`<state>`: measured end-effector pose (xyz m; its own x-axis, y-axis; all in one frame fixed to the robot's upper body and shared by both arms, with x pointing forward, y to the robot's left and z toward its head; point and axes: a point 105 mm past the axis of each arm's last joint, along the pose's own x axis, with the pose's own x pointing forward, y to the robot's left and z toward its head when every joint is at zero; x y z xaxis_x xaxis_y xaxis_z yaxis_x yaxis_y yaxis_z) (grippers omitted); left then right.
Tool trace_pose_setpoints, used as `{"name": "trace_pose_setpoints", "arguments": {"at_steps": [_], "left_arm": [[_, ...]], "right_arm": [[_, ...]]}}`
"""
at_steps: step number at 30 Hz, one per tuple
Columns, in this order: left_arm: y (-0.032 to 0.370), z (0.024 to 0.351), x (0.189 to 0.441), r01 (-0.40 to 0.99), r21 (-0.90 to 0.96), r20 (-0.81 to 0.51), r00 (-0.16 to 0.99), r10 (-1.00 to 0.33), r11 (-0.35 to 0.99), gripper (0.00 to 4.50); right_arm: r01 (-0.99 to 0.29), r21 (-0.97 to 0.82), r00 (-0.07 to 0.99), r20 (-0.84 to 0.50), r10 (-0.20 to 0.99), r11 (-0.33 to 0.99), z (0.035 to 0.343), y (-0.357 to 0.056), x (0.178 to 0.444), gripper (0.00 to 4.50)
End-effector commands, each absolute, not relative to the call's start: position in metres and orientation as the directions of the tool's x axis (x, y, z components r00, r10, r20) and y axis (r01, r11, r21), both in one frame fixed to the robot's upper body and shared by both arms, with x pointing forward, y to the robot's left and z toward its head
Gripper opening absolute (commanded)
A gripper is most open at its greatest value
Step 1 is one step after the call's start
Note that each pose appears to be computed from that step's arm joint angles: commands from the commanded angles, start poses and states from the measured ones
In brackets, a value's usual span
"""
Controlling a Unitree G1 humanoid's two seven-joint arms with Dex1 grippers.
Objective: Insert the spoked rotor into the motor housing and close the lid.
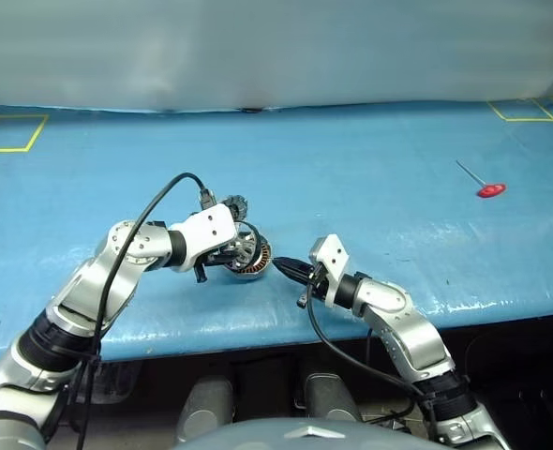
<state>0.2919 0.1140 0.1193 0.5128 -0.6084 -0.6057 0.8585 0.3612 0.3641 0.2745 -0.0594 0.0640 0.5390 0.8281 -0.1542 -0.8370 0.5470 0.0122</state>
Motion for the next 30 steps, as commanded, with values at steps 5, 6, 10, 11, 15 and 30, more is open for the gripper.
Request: {"name": "trace_pose_setpoints", "arguments": {"at_steps": [5,6,10,11,15,30], "left_arm": [[0.115,0.127,0.294,0.857,0.384,-0.611,0.516,-0.601,0.345,1.29],[0.115,0.127,0.295,0.857,0.383,-0.612,0.515,-0.600,0.345,1.29],[0.113,0.127,0.297,0.855,0.385,-0.608,0.517,-0.603,0.346,1.29],[0.112,0.127,0.297,0.855,0.386,-0.606,0.518,-0.604,0.346,1.29],[0.109,0.128,0.297,0.860,0.383,-0.603,0.510,-0.613,0.339,1.29],[0.108,0.124,0.295,0.874,0.380,-0.632,0.484,-0.605,0.302,1.29]], "right_arm": [[-0.835,-0.012,0.546,-0.128,0.828,0.550,0.070,-0.061,0.275,0.00],[-0.836,-0.015,0.546,-0.128,0.828,0.549,0.070,-0.062,0.276,0.00],[-0.835,-0.019,0.548,-0.128,0.827,0.550,0.070,-0.062,0.276,0.00],[-0.835,-0.019,0.548,-0.128,0.827,0.550,0.070,-0.062,0.276,0.00],[-0.834,-0.017,0.549,-0.126,0.826,0.552,0.070,-0.063,0.276,0.00],[-0.830,-0.017,0.555,-0.132,0.822,0.557,0.068,-0.064,0.275,0.00]]}}
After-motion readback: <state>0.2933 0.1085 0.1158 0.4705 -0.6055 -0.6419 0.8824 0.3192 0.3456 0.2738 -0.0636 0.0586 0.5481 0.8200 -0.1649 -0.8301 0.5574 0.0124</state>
